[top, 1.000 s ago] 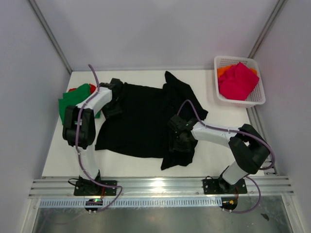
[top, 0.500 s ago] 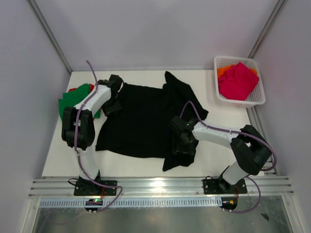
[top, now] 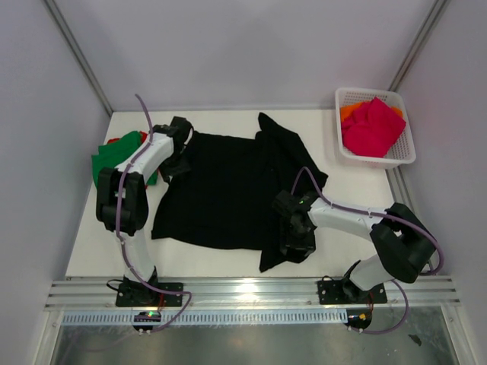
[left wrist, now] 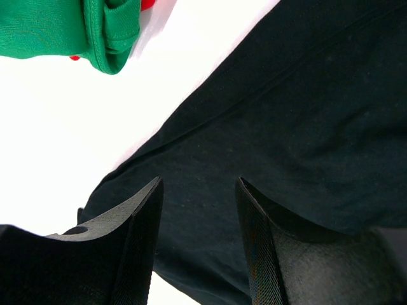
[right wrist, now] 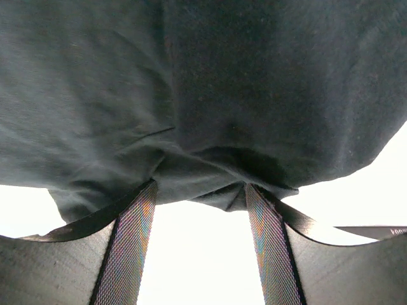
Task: Fold and stack the t-shirts
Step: Flatten out the tshirt
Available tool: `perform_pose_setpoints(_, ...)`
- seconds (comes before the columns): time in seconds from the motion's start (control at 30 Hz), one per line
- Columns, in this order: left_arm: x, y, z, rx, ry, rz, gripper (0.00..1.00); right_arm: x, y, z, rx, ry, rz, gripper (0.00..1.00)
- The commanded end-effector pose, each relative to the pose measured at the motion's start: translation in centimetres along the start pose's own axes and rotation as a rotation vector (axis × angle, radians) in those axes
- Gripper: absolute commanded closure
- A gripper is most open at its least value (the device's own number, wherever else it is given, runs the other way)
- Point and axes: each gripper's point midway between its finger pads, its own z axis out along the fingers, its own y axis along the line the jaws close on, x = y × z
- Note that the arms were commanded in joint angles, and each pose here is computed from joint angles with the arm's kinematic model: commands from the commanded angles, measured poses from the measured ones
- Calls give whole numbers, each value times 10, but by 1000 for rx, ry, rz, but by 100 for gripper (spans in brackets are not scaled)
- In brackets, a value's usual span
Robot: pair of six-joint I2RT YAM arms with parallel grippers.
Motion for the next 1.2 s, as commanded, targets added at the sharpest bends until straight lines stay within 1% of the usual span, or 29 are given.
perform_pose_setpoints(0.0, -17, 2, -26, 33, -68, -11, 49, 10, -13, -4, 37, 13, 26, 37)
perform_pose_setpoints(0.13, -17, 1, -27, 38, -67, -12, 49, 4, -15, -5, 51, -23, 45, 37)
perform_pose_setpoints(0.33, -17, 0, -28, 44, -68, -14, 49, -9, 0, -20, 8, -63, 58, 37)
perform_pose_setpoints(0.5, -18, -1, -28, 49, -68, -12, 49, 0, -20, -23, 69, -56, 43, 37)
perform_pose_setpoints(0.6, -19, -4, -27, 57, -66, -16, 49, 6, -26, -23, 72, -56, 63, 37)
perform_pose_setpoints(0.7, -18, -7, -26, 69, -56, -21, 49, 6, -20, -23, 40, -61, 96, 37)
perform_pose_setpoints(0.77, -17, -9, -26, 76, -52, -28, 49, -2, -12, -25, 9, -91, 109, 37)
perform_pose_setpoints(0.83, -17, -10, -26, 82, -49, -31, 48, -21, -4, -36, -10, -176, 117, 37)
perform_pose_setpoints(0.87, -16, -10, -26, 83, -48, -33, 48, -36, 4, -47, -34, -236, 119, 37)
perform_pose_setpoints(0.9, -15, -10, -25, 84, -46, -33, 49, -54, 1, -57, -8, -324, 125, 37)
perform_pose_setpoints(0.93, -15, -11, -26, 88, -46, -36, 49, -65, 3, -65, -3, -375, 125, 37)
perform_pose_setpoints(0.97, -13, -10, -25, 85, -43, -34, 49, -83, 10, -85, -22, -444, 116, 37)
perform_pose_setpoints(1.03, -12, -9, -25, 84, -42, -37, 49, -110, 9, -107, 3, -551, 119, 37)
perform_pose_setpoints(1.1, -11, -8, -24, 85, -41, -37, 49, -137, 14, -135, -9, -633, 101, 37)
perform_pose_setpoints(1.17, -7, -8, -21, 83, -31, -37, 49, -158, 17, -147, -4, -671, 104, 36)
